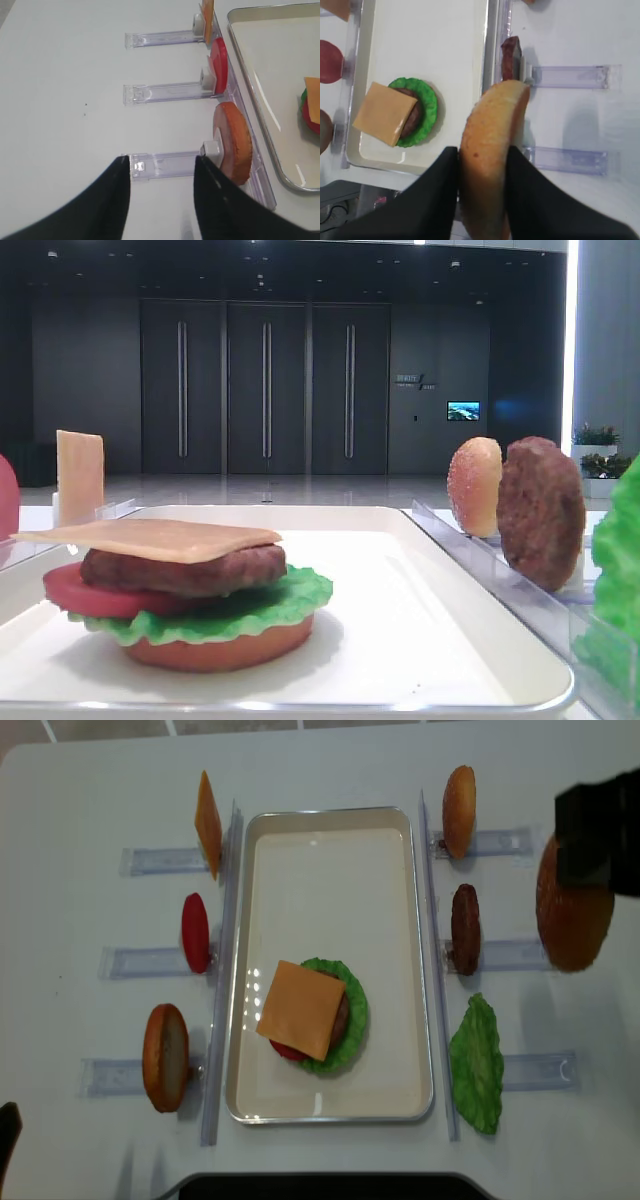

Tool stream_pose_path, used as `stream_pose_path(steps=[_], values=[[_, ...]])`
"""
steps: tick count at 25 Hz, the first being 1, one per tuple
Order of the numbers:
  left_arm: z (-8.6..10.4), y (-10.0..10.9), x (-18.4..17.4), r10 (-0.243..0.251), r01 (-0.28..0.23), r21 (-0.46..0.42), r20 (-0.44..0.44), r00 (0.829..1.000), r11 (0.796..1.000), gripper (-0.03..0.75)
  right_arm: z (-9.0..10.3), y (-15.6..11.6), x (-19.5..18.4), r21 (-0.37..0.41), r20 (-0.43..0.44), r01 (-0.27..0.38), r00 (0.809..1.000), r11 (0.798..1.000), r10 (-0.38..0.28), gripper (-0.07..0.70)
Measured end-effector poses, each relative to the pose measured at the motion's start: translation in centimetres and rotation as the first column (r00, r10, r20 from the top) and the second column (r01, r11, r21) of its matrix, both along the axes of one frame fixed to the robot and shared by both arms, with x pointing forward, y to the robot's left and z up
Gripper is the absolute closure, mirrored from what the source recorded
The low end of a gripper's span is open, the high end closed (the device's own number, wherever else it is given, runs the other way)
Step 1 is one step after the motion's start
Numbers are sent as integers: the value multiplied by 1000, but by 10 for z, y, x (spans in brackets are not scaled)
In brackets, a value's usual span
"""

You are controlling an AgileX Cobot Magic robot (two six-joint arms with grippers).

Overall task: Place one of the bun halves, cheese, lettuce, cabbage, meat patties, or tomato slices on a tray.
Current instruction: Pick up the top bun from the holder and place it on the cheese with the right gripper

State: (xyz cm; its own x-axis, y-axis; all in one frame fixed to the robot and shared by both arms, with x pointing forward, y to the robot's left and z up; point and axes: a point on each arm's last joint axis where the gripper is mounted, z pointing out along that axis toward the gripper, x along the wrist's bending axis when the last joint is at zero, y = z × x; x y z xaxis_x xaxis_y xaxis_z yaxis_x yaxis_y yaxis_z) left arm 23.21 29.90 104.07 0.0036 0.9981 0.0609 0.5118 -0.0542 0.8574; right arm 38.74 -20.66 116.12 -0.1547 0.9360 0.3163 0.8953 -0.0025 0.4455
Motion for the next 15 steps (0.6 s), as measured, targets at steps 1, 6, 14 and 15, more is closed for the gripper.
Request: stream_pose_path(steps=[1, 6, 14, 15], values=[[0, 0, 0, 0, 0, 0, 0, 1000, 1000, 389, -2, -1, -9, 12, -1, -2, 1000, 1000, 2, 426], [0, 0, 0, 0, 0, 0, 0, 1000, 1000, 389, 0, -15, -54, 94, 47, -25, 999, 995, 21, 426], [0, 0, 0, 0, 0, 0, 0, 1000, 1000, 389, -32, -15, -68, 94, -36, -58, 997, 994, 62, 426], [0, 0, 0, 0, 0, 0, 0, 1000, 1000, 389, -37, -12, -68, 112, -34, -72, 996, 991, 77, 426]])
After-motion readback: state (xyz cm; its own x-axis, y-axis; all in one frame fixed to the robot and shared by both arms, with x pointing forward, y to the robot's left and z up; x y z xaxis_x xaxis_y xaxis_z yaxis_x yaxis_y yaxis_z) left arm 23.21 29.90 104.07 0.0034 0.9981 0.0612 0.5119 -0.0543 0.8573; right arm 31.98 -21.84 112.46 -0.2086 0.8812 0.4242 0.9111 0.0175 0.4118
